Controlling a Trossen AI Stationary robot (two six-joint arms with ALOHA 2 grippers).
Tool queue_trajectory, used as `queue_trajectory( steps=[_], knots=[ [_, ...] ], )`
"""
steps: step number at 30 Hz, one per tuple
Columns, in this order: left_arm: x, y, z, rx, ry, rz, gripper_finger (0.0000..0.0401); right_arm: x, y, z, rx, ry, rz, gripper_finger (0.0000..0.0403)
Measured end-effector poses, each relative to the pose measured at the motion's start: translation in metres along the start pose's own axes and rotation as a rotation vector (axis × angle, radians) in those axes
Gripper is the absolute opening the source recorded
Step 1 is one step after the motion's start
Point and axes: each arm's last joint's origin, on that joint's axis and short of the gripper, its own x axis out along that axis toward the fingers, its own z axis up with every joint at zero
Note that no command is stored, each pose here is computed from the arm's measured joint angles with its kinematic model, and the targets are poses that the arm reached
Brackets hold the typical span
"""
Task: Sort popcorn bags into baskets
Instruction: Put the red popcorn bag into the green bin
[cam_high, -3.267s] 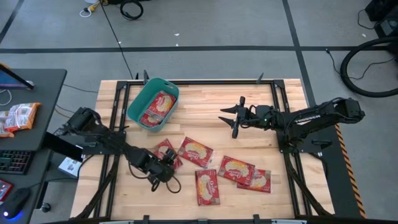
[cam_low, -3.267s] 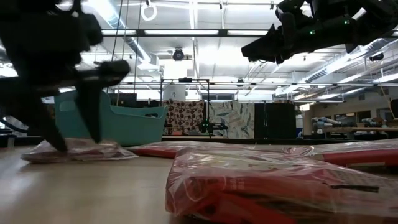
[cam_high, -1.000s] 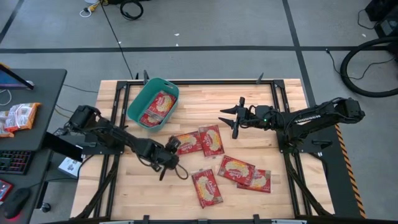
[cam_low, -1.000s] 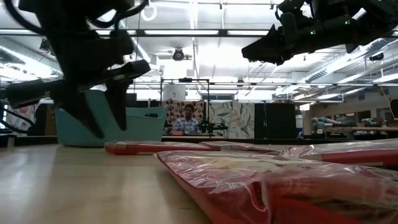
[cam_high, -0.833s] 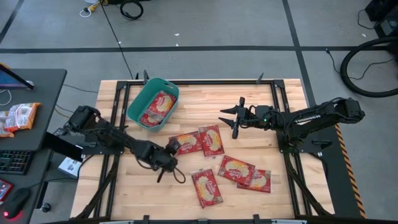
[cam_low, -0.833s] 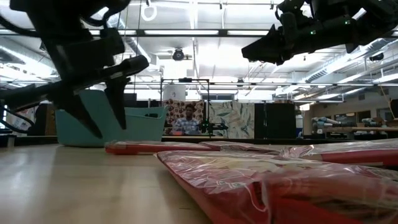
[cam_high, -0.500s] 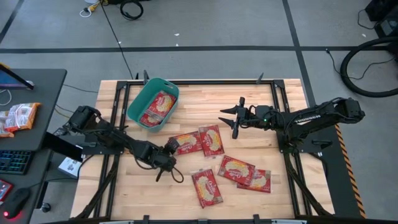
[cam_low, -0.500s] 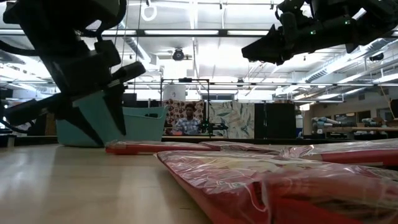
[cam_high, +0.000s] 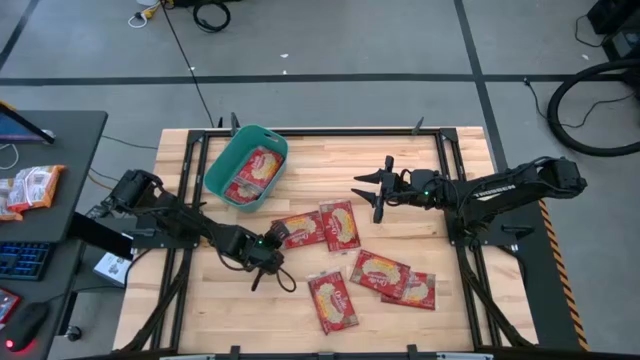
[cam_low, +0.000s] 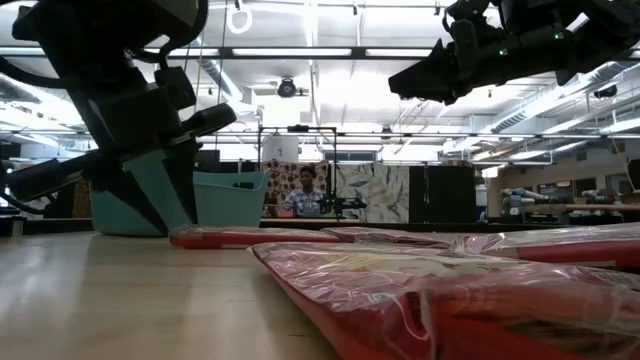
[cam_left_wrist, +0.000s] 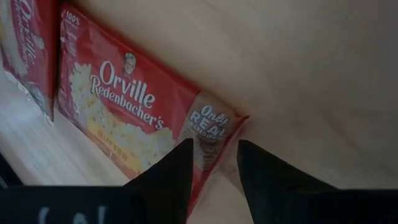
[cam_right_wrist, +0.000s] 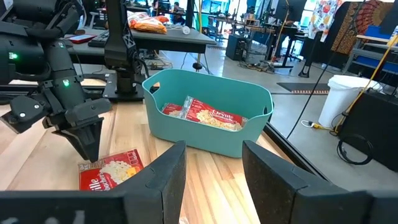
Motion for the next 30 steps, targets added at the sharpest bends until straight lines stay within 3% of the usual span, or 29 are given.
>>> queue_trajectory(
  steps=[10,19,24,30],
  knots=[
    [0.002,0.003,-0.001,-0.017,-0.013,-0.017,0.009,0.0,0.0,0.0,0.0,0.0,0.0,0.0162],
    [0.002,0.003,-0.001,-0.03,-0.016,-0.015,0.0009,0.0,0.0,0.0,0.0,0.0,0.0,0.0162],
    [0.001,0.008,0.0,-0.103,-0.02,-0.008,0.0005,0.0,0.0,0.0,0.0,0.0,0.005,0.0162],
    [-0.007,0.017,0.002,-0.121,-0.013,-0.016,0.0004,0.0,0.007,-0.002,-0.005,0.01,0.115,0.0162]
  ],
)
